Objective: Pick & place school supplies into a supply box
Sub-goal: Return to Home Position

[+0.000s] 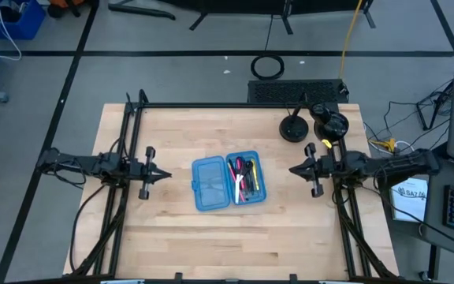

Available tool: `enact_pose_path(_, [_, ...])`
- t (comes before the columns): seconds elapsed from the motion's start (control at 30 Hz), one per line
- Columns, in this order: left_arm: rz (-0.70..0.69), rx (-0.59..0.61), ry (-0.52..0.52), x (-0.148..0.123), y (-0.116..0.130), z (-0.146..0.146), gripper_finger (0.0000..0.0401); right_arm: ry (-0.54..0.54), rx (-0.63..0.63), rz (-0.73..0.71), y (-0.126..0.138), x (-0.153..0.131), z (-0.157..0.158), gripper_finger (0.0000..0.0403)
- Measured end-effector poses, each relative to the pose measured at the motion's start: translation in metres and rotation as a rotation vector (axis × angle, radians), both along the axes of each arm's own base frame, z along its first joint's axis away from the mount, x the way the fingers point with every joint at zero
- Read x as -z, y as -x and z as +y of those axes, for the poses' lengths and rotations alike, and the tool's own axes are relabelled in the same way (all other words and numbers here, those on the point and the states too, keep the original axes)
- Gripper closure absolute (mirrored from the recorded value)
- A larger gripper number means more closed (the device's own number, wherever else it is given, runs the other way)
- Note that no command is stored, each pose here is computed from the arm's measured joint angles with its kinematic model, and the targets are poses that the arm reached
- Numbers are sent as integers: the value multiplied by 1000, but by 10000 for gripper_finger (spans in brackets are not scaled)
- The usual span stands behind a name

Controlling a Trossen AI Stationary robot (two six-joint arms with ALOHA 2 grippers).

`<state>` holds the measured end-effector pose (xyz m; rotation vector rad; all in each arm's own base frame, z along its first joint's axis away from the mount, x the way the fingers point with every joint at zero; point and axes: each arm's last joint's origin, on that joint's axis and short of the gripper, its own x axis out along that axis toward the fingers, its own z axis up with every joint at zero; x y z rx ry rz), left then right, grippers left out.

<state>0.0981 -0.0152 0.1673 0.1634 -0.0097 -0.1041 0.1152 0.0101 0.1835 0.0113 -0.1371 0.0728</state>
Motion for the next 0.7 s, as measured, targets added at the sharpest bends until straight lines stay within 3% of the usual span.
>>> enact_pose_path(0.27, [3,-4,-11,0,0,0,401,6,36,1,20,3,-3,403])
enact_pose_path(0.7, [21,29,49,1,0,-1,400,-12,37,51,19,8,-3,403])
